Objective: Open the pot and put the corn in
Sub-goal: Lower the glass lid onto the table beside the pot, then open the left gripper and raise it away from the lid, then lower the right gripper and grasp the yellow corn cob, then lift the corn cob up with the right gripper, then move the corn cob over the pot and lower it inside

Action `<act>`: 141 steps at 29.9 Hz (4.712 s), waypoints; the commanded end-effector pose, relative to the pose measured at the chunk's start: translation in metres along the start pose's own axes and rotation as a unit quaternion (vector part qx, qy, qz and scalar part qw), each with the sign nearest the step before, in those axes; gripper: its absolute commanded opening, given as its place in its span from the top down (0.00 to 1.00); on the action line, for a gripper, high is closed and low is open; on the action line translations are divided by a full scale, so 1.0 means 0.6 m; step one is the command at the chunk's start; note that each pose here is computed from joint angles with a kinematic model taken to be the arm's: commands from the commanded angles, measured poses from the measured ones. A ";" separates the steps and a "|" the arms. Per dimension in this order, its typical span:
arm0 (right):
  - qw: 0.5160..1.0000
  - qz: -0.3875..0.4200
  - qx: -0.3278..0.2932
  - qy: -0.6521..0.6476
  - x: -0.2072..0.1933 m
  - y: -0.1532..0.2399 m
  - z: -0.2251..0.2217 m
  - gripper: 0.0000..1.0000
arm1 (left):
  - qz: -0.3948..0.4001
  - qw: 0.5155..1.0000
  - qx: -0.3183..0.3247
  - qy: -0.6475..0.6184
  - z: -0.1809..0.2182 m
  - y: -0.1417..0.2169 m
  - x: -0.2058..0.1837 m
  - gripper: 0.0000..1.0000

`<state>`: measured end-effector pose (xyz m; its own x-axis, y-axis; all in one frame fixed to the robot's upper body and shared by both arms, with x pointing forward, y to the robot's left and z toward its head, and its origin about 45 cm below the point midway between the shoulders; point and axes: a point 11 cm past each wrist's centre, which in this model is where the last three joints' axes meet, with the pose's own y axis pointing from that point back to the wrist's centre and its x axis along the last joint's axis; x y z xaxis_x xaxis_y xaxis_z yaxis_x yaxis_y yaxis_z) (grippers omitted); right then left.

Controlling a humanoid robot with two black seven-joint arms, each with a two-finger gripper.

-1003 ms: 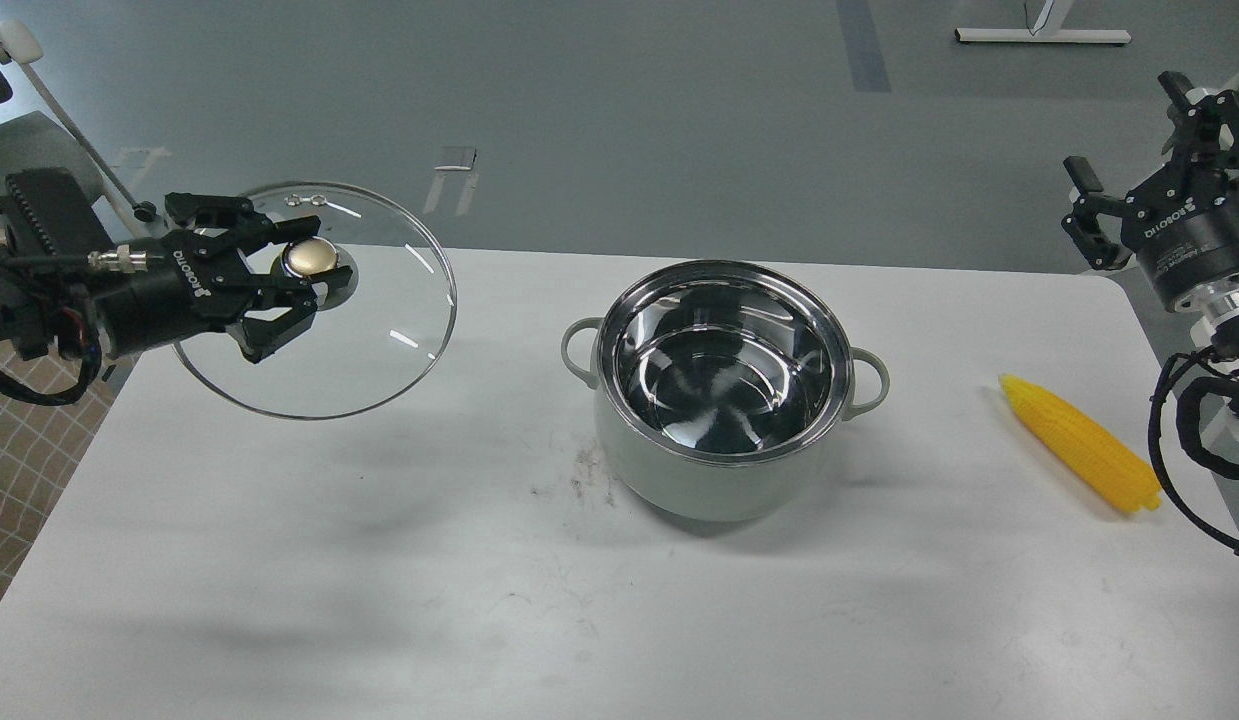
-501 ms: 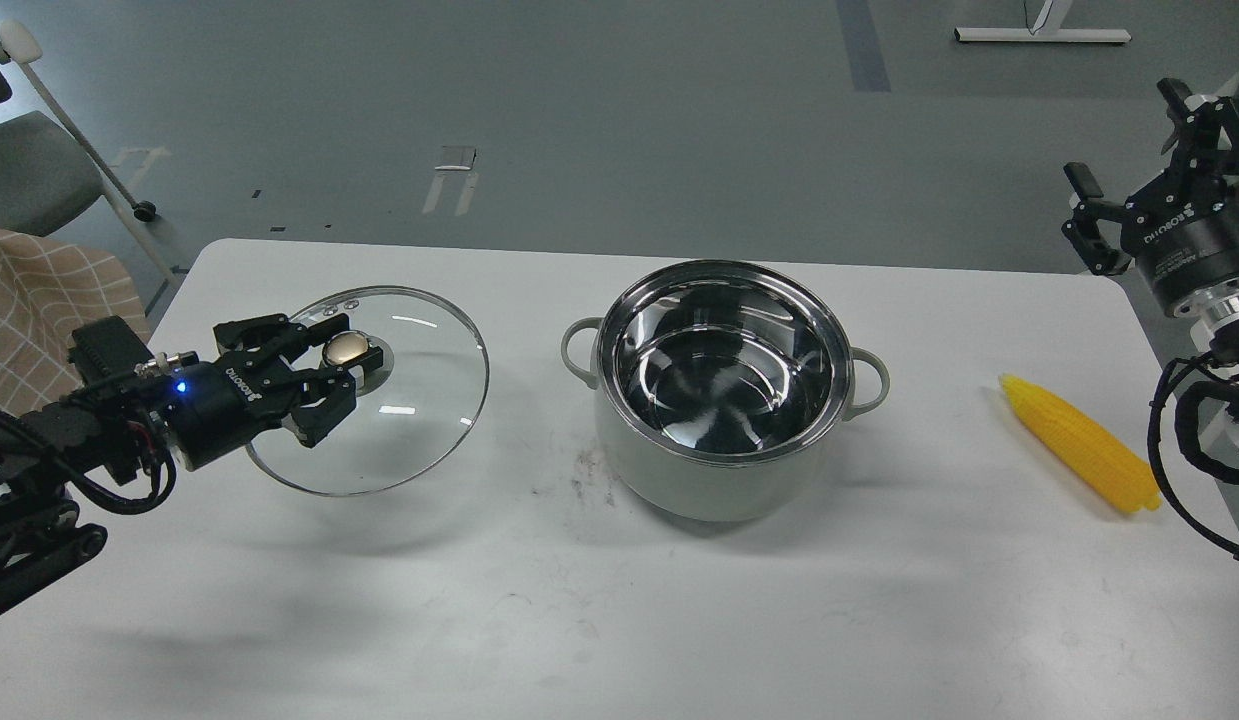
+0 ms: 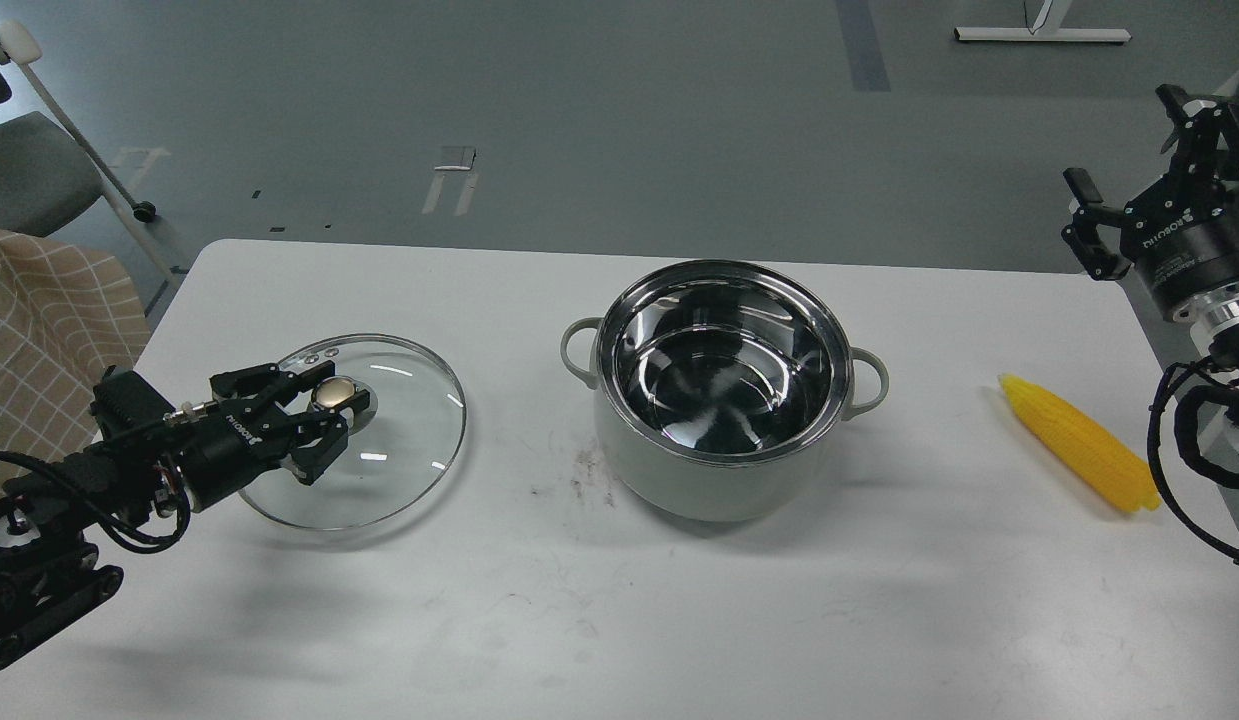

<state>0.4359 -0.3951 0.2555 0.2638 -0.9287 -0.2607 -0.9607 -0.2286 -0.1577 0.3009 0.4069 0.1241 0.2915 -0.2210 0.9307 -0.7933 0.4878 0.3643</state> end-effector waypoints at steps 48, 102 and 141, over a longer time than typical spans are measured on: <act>0.913 -0.086 -0.072 0.393 0.039 0.037 -0.185 0.00 | 0.261 0.872 -0.047 0.411 -0.051 -0.059 0.411 0.08; 0.428 -0.370 -0.332 0.755 0.131 0.213 0.160 1.00 | 0.272 0.649 -0.211 0.679 0.045 -0.123 0.431 0.05; 0.403 -0.548 -0.077 0.729 -0.357 -0.069 0.129 1.00 | 0.268 0.649 -0.202 0.683 0.043 -0.121 0.413 0.05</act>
<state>0.4253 -0.1795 0.2532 0.3205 0.5807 0.7484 -0.3789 -0.6455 0.6632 0.4167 0.2950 0.3273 0.4524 0.8918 -0.0099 -0.8518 0.4288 -0.3009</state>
